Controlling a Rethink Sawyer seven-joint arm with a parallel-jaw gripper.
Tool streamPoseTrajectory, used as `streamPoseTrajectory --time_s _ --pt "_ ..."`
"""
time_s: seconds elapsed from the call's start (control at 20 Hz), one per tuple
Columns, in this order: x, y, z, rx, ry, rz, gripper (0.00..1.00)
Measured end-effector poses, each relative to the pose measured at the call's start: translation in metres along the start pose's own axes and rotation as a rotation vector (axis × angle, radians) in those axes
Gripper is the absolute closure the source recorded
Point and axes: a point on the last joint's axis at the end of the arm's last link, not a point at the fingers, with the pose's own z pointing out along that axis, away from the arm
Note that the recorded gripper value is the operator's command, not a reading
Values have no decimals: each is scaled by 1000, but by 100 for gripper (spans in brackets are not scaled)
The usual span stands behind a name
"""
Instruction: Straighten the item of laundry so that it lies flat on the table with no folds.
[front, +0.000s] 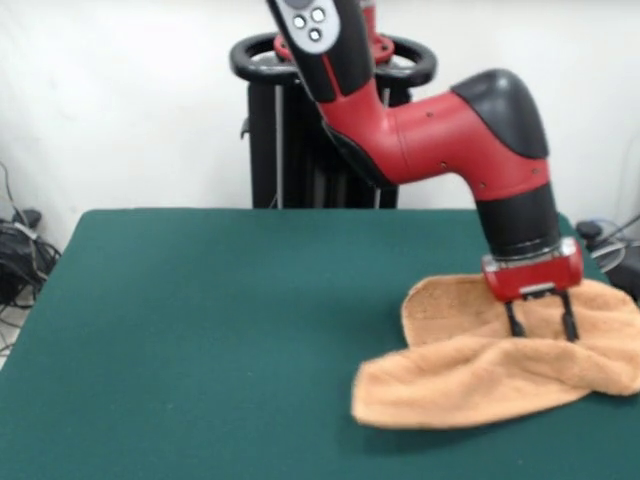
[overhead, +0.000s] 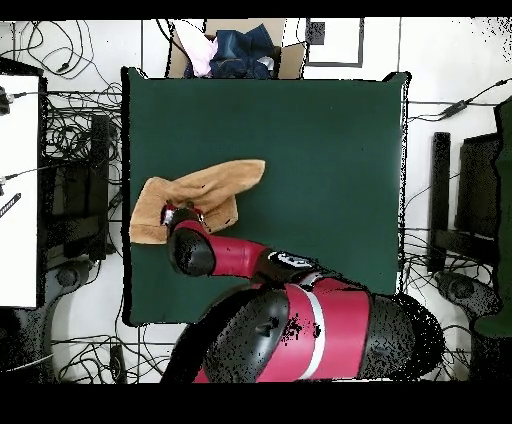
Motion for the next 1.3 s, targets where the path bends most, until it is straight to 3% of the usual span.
streamPoseTrajectory --time_s 0.55,0.85,1.0,1.3 --pt "20 62 23 -96 -24 146 0" --pt "31 62 8 -97 26 152 0" --pt "37 48 -25 -84 153 145 0" --pt "38 3 -119 -15 544 96 0"
